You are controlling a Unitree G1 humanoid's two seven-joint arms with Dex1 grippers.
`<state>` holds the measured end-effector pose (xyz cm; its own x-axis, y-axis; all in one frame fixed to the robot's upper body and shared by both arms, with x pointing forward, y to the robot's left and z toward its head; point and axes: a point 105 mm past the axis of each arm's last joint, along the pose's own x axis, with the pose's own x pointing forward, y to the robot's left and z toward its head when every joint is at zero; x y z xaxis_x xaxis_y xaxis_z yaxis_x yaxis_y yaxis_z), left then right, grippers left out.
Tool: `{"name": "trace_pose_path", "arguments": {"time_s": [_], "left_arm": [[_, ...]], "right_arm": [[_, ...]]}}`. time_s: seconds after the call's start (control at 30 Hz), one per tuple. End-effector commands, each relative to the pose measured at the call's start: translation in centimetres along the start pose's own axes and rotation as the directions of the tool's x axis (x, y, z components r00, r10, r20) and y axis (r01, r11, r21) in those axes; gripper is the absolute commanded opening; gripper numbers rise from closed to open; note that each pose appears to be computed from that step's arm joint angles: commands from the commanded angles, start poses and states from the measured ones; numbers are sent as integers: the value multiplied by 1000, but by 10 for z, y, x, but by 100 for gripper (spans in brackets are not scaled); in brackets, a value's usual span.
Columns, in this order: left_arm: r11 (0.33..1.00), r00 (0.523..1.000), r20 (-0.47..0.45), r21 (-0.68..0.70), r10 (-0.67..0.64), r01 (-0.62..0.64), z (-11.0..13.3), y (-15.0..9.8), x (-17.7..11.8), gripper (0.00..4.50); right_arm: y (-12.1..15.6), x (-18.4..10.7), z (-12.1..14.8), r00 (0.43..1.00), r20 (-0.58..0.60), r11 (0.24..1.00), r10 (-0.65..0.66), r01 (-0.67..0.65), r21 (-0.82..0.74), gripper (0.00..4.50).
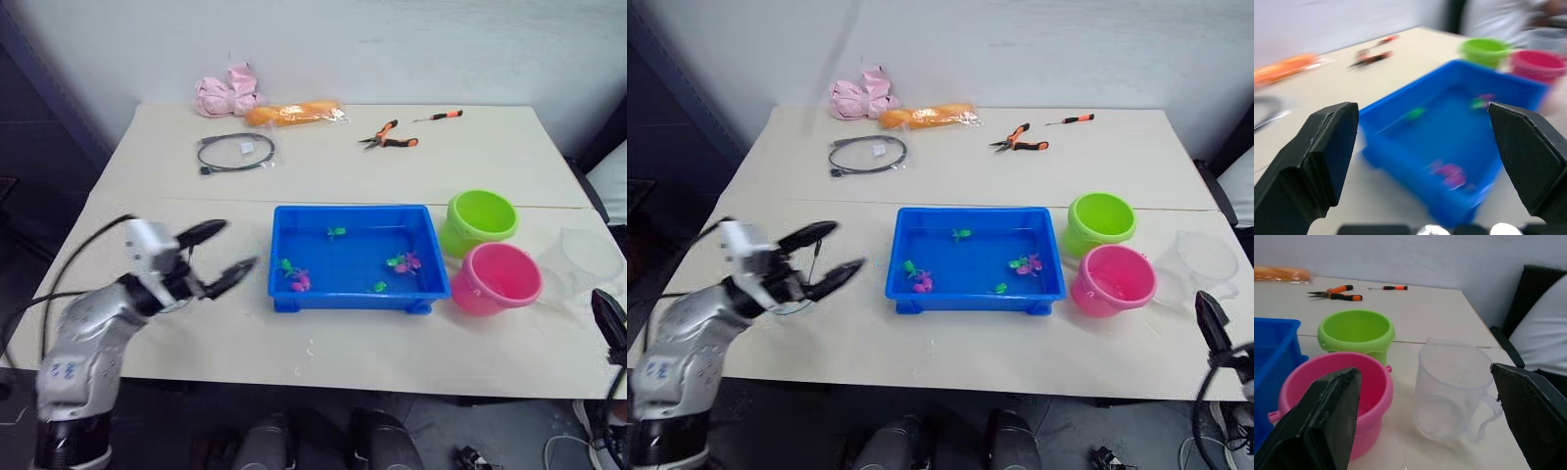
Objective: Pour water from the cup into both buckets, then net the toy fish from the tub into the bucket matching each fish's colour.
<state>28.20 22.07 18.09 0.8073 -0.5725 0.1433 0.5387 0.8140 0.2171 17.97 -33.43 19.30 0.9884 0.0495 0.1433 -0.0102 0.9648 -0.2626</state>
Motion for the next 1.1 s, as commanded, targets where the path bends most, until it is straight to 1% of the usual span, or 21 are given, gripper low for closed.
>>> {"name": "trace_pose_path", "arguments": {"time_s": [0.03,0.07,0.1,0.13,0.2,0.23,0.33,0.37,0.4,0.47,0.53,0.6,0.67,0.73,0.8,0.83,0.87,0.9,0.97,1.03,1.1], "left_arm": [[946,946,-55,77,319,-315,-17,43,-41,450],[911,907,-89,86,411,-404,-27,54,-59,450],[881,873,-118,97,473,-464,-34,59,-74,450],[846,832,-159,141,531,-513,-42,67,-90,450],[787,756,-220,180,616,-590,-55,76,-119,450],[745,701,-255,193,666,-638,-61,81,-138,450],[648,576,-316,207,754,-733,-69,84,-183,450],[631,555,-326,206,765,-748,-68,85,-190,450],[628,548,-336,208,766,-750,-67,83,-194,450],[650,560,-376,177,738,-739,-66,75,-195,450],[660,564,-423,115,709,-743,-68,67,-194,450],[683,587,-434,98,684,-724,-65,61,-185,450],[755,665,-414,86,621,-650,-58,53,-163,450],[781,677,-431,114,596,-614,-58,50,-150,450],[792,696,-458,30,553,-609,-63,51,-119,450],[798,693,-487,11,531,-603,-67,51,-104,450],[808,676,-541,11,501,-589,-74,52,-91,450],[812,655,-579,22,486,-583,-79,53,-85,450],[822,655,-594,17,467,-569,-82,56,-64,450],[822,674,-582,-19,454,-569,-82,57,-40,450],[828,665,-620,-45,416,-559,-92,55,-26,450]], "right_arm": [[36,13,40,958,155,960,243,-213,-183,439],[48,20,46,931,183,940,317,-282,-194,439],[55,26,50,906,208,923,368,-329,-200,439],[64,30,53,879,219,901,422,-382,-205,439],[78,34,56,833,235,863,500,-460,-207,439],[86,36,55,800,230,831,554,-512,-218,439],[100,45,50,725,225,758,651,-608,-234,439],[102,49,48,709,225,743,669,-626,-238,439],[106,52,46,694,226,730,683,-641,-237,439],[112,53,37,665,215,699,715,-677,-231,439],[113,51,27,664,208,695,719,-688,-207,439],[114,51,26,661,211,694,720,-685,-221,439],[116,54,27,663,220,698,716,-677,-232,439],[119,56,29,656,234,697,717,-681,-226,439],[130,57,32,628,243,672,740,-706,-221,439],[135,58,35,619,251,666,744,-712,-222,439],[138,60,38,616,260,667,744,-711,-224,439],[139,62,40,617,265,670,741,-708,-225,439],[142,66,45,613,270,668,743,-705,-237,439],[142,69,49,617,274,673,738,-699,-240,439],[144,69,50,621,265,674,738,-698,-242,439]]}}
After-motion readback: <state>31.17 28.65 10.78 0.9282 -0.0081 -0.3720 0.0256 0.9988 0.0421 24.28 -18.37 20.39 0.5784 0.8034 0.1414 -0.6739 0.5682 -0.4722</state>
